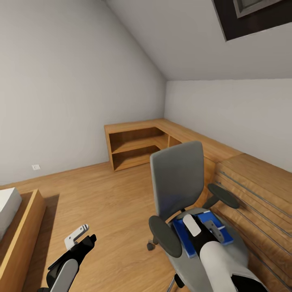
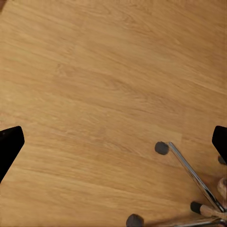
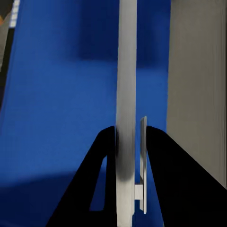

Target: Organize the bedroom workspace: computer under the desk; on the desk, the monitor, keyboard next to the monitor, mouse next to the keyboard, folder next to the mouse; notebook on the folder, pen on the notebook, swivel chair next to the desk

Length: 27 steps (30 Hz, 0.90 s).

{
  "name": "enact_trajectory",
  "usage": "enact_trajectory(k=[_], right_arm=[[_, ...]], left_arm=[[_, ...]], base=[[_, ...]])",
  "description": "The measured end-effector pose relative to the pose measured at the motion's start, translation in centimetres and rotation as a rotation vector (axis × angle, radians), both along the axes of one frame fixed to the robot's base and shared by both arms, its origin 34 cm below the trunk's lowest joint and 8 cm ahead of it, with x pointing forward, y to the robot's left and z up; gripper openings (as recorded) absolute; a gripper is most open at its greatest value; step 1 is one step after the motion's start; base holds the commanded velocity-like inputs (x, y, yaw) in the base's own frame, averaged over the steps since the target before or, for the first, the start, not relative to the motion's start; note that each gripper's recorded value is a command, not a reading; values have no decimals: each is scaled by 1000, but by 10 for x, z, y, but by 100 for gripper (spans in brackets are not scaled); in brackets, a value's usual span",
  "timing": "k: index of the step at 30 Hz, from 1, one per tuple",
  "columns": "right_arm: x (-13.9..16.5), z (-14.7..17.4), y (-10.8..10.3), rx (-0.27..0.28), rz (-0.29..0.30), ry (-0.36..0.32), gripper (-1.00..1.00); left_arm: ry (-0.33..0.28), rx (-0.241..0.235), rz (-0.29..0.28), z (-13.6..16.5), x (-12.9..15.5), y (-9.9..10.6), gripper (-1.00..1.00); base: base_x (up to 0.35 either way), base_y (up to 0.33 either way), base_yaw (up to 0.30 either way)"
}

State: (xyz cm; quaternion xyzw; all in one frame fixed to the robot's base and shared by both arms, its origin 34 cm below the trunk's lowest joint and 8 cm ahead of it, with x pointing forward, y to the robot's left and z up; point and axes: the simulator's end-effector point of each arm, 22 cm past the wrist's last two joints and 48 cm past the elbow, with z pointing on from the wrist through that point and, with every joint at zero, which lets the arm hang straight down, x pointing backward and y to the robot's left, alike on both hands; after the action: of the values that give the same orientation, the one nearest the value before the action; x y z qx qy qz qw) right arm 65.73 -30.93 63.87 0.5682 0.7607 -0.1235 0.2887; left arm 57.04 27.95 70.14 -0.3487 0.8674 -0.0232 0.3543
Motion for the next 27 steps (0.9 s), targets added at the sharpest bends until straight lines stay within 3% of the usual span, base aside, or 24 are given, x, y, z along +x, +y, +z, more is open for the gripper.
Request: enact_trajectory(k=[10,19,27], right_arm=[[19,43,-4,16,20,-31,-100],[15,73,-14,20,19,-44,-100],[4,104,-14,59,124,-40,-100]], left_arm=[[0,-1,-2,18,1,0,100],[1,0,-2,33,2,0,100],[2,0,-2,46,2,0,100]], base=[[0,0,0],[0,0,0],[0,0,0]])
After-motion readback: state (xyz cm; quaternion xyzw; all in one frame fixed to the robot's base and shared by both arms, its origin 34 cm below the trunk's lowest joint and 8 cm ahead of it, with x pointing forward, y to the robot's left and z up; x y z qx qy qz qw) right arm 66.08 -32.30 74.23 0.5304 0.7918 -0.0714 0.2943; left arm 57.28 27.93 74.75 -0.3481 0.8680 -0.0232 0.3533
